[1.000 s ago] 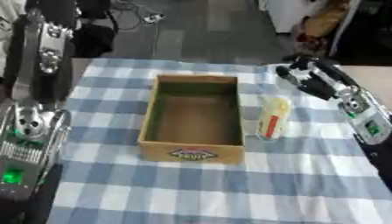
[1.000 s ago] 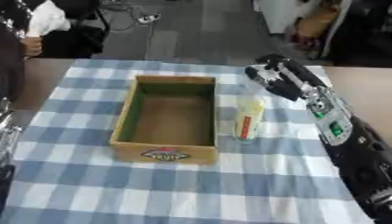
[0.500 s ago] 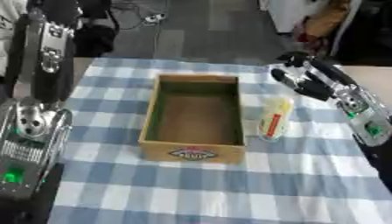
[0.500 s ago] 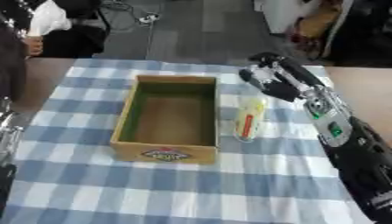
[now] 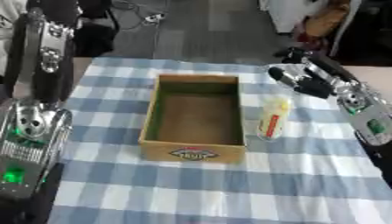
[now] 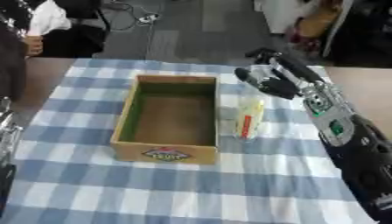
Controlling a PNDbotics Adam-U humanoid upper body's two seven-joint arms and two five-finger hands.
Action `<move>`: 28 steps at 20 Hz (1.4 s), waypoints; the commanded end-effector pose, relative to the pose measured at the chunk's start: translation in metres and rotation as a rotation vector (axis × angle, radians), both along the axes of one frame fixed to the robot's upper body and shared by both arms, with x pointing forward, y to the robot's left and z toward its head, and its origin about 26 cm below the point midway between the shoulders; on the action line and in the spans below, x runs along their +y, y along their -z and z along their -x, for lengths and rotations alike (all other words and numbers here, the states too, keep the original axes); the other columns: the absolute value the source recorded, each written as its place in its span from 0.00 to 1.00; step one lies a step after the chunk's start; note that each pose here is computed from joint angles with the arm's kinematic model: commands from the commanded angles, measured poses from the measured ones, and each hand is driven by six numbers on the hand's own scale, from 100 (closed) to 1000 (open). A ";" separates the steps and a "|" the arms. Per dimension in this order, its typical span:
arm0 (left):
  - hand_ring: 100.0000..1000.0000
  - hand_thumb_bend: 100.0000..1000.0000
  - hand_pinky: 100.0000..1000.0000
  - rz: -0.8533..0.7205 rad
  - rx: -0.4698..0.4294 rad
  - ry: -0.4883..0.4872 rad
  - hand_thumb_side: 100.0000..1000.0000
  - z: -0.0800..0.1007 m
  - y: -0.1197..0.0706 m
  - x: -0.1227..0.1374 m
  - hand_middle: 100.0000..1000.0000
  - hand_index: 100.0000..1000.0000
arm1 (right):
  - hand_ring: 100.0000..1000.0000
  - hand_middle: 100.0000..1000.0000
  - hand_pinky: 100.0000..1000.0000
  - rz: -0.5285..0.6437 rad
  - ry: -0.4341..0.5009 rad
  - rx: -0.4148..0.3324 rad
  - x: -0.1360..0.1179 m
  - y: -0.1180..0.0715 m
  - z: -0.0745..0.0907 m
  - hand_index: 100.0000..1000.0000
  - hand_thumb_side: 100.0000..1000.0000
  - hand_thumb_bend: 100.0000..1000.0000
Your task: Pick up objects on the table and place them in the box.
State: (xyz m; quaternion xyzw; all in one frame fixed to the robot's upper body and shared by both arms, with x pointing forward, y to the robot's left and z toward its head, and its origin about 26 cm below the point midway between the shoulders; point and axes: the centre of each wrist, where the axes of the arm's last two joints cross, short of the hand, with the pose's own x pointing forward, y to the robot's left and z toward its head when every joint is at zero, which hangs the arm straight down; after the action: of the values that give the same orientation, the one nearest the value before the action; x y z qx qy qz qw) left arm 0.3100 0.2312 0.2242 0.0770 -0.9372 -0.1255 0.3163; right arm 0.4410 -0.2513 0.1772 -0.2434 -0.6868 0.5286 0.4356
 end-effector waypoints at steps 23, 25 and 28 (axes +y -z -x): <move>0.77 0.57 0.93 -0.003 -0.047 0.020 0.88 0.002 -0.013 -0.003 0.89 0.97 | 0.83 0.87 0.88 0.050 0.049 0.012 -0.009 0.011 -0.007 0.91 1.00 0.42; 0.77 0.57 0.93 -0.001 -0.050 0.024 0.88 0.002 -0.013 -0.004 0.89 0.97 | 0.83 0.87 0.88 0.056 0.046 0.006 -0.008 0.010 -0.008 0.91 1.00 0.41; 0.77 0.57 0.93 0.001 -0.054 0.029 0.88 0.002 -0.014 -0.005 0.89 0.97 | 0.83 0.87 0.88 0.062 0.045 -0.003 -0.008 0.009 -0.009 0.91 1.00 0.40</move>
State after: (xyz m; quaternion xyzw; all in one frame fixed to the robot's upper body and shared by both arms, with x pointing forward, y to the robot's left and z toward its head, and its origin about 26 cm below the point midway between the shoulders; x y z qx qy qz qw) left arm 0.3106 0.2289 0.2298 0.0723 -0.9407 -0.1253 0.3067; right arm 0.4469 -0.2577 0.1526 -0.2610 -0.6563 0.5440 0.4529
